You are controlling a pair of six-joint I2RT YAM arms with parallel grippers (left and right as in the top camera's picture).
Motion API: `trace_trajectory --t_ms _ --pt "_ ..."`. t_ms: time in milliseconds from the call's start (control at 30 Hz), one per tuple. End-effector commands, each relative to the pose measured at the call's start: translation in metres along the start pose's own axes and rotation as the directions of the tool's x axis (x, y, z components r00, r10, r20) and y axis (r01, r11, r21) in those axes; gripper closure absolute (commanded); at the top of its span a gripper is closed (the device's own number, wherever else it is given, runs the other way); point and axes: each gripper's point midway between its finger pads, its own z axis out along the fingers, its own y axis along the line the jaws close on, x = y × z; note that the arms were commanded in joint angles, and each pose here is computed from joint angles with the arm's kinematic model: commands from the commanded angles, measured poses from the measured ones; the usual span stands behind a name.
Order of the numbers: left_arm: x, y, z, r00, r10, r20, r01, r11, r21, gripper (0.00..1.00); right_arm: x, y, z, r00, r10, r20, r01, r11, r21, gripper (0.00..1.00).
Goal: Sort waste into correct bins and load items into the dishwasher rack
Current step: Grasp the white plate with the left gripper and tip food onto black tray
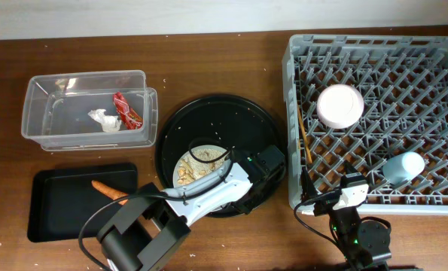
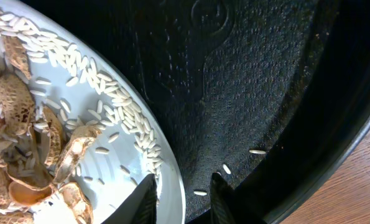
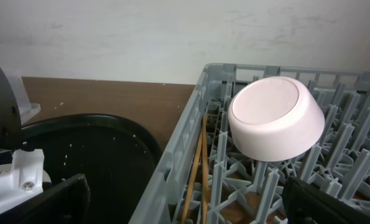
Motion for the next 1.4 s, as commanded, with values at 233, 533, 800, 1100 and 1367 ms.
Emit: trace_trajectory --t_ms 233,533,800,1100,1367 --pt "-0.001 0.014 0.022 0.993 0.092 -0.077 -0.1 0.989 -0.107 1.0 0.003 0.003 0.0 1.0 0.011 -0.003 -0.011 1.0 -0.014 0.02" --pt "-0.05 0.065 -0.118 0.998 -0.036 0.044 0.049 0.939 -0.339 1.0 0.003 0.003 0.0 1.0 0.011 -0.003 -0.011 1.0 -0.014 0.02" --pt "0.021 0.127 -0.158 0.923 -0.385 -0.024 0.358 0.879 -0.315 1.0 0.003 0.003 0.0 1.0 0.011 -0.003 -0.011 1.0 -0.014 0.02" --pt "0.122 0.127 -0.071 0.789 -0.598 -0.143 0.604 0.797 -0.002 1.0 0.003 0.003 0.0 1.0 0.011 -0.003 -0.011 1.0 -0.014 0.02" --pt "0.125 0.162 -0.099 0.696 -0.715 0.061 0.624 0.645 0.441 1.0 0.003 0.003 0.0 1.0 0.011 -0.003 -0.011 1.0 -0.014 0.02"
